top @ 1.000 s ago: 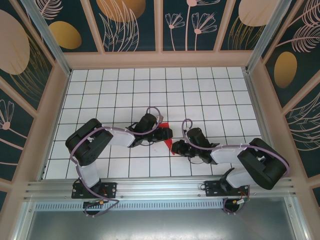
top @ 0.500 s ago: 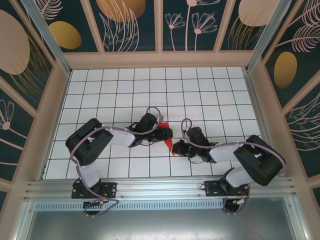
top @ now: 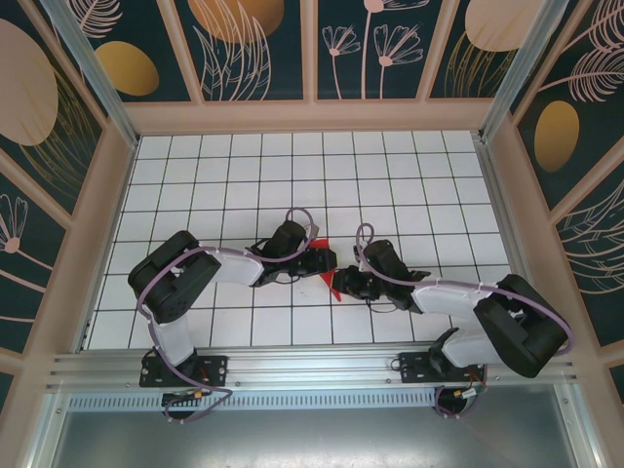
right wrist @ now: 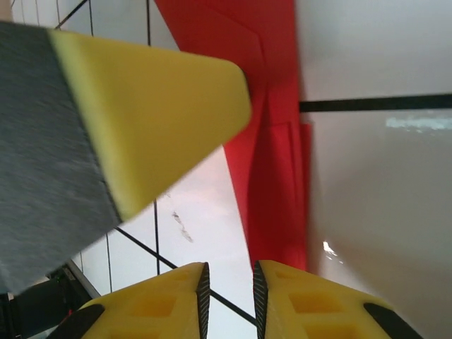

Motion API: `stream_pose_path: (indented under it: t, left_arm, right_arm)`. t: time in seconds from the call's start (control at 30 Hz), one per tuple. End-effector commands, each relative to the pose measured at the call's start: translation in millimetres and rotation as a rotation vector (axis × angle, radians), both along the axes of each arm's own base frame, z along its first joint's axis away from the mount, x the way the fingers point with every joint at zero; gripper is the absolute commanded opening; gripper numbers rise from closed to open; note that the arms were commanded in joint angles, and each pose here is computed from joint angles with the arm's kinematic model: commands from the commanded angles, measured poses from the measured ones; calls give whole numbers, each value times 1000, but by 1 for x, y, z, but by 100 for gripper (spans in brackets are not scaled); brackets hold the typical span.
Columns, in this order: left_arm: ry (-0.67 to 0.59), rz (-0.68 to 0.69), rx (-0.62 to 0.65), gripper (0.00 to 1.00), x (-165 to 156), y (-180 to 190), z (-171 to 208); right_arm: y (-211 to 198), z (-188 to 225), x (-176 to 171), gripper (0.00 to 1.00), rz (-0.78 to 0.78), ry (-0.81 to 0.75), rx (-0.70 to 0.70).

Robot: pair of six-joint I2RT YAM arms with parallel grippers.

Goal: Fold a paper plane with a square sheet of paper (pick it up from the middle)
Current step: Fold the wing for the fifth time at the center of the table.

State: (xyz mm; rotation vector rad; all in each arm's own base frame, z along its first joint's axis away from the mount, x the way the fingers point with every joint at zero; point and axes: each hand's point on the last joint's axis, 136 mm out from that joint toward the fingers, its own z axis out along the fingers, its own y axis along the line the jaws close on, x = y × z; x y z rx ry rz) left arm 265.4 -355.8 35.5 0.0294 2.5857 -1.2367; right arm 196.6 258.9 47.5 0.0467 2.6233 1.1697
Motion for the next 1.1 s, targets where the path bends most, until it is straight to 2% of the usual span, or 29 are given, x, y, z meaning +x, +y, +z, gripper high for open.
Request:
stream_pose_path:
  t: [0.0, 0.33, 0.57, 0.9, 1.07]
  left_arm:
    - [9, -14, 29, 50, 0, 2, -7]
    - [7, -20, 29, 50, 0, 2, -5]
    - [5, -23, 30, 50, 0, 2, -5]
    - [9, -26, 35, 50, -1, 2, -7]
    - [10, -27, 32, 50, 0, 1, -6]
  right_arm:
    - [1, -6, -1, 21, 22, 21, -28]
    - [-8, -24, -6, 7, 1, 71, -82]
    - [-16, -38, -11, 3, -22, 110, -99]
    - [-17, -13, -4, 12, -24, 36, -79]
    - [-10, -8, -10, 18, 17, 50, -54]
